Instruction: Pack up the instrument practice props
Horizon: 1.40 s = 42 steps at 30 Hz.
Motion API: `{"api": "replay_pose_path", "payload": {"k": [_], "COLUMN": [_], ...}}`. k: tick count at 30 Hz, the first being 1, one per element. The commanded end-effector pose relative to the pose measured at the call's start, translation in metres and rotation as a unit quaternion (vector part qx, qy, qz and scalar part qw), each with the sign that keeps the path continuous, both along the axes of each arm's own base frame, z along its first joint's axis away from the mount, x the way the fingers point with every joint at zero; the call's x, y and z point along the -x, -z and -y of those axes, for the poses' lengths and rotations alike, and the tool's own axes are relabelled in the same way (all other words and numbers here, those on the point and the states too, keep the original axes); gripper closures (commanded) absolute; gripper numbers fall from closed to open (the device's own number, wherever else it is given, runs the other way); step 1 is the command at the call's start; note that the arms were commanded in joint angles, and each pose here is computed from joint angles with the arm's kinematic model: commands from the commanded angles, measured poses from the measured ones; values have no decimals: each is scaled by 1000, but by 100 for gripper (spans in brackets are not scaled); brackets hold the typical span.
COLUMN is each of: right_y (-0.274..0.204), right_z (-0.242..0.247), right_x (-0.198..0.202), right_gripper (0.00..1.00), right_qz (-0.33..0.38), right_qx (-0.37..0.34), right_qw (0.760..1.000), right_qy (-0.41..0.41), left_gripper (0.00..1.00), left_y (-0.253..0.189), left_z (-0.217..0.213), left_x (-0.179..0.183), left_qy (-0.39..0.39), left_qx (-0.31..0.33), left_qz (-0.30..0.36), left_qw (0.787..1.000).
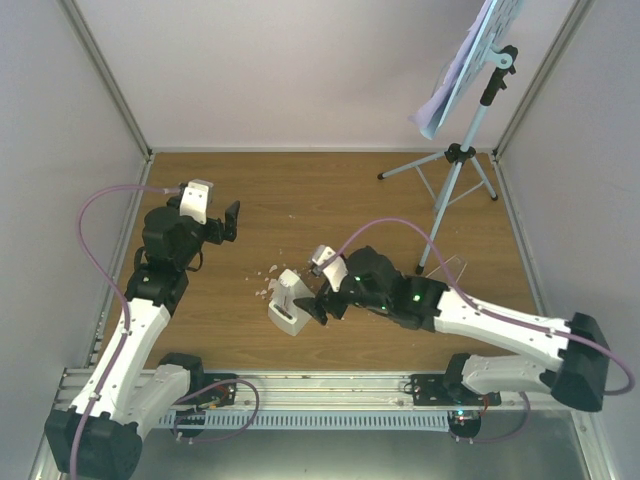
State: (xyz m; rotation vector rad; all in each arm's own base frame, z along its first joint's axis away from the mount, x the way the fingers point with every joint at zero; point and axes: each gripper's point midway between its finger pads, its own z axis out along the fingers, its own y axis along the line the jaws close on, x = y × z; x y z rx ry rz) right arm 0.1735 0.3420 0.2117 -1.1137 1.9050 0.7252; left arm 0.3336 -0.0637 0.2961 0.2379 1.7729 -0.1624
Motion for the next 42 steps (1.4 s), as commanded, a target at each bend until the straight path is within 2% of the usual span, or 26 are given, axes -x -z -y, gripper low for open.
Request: {"api": "replay_pose_path", "payload": {"k": [1, 5, 8, 12, 15, 17, 19, 22, 25, 29, 35, 42], "right_y": [-33, -40, -42, -38, -35, -36, -40, -44, -42, -37, -14, 9], "right_z": [18, 39, 51, 53, 46, 40, 35, 28, 14, -10, -27, -34], "right_x": [-4, -7, -9, -3, 4, 7, 11, 9, 5, 4, 1, -6], "right_gripper": [0, 0, 0, 0, 0, 0, 1, 0, 0, 0, 0, 0], "right_qz": [17, 23, 27, 29, 27, 34, 52, 79, 93, 112, 112, 110], "right_qx": [-82, -128, -147, -167, -170, -179, -199, -220, -207, -182, -165, -147], "right_qw": [996, 988, 983, 981, 983, 982, 978, 972, 974, 977, 980, 983], "right_qy": [40, 81, 107, 97, 67, 47, 26, 15, 6, -8, -16, -8], "left_gripper": [1, 1, 1, 1, 1, 1, 1, 1, 1, 1, 1, 1], "left_y": [-14, -20, -51, -100, -100, -83, -64, -66, -69, -55, -57, -63], "left_z": [4, 6, 20, 39, 46, 40, 27, 13, 13, 7, 11, 2], "left_x": [-1, -4, -1, 0, -17, -32, -37, -30, -20, -30, -30, -24], "left_qy": [5, 3, 42, 97, 111, 86, 50, 34, 39, 19, 31, 7], "left_qx": [11, 46, 96, 136, 120, 105, 96, 105, 98, 85, 77, 68], "left_qz": [22, 18, 34, 69, 47, 34, 49, 65, 82, 54, 52, 69], "left_qw": [1000, 999, 994, 983, 985, 990, 993, 992, 991, 995, 995, 995]}}
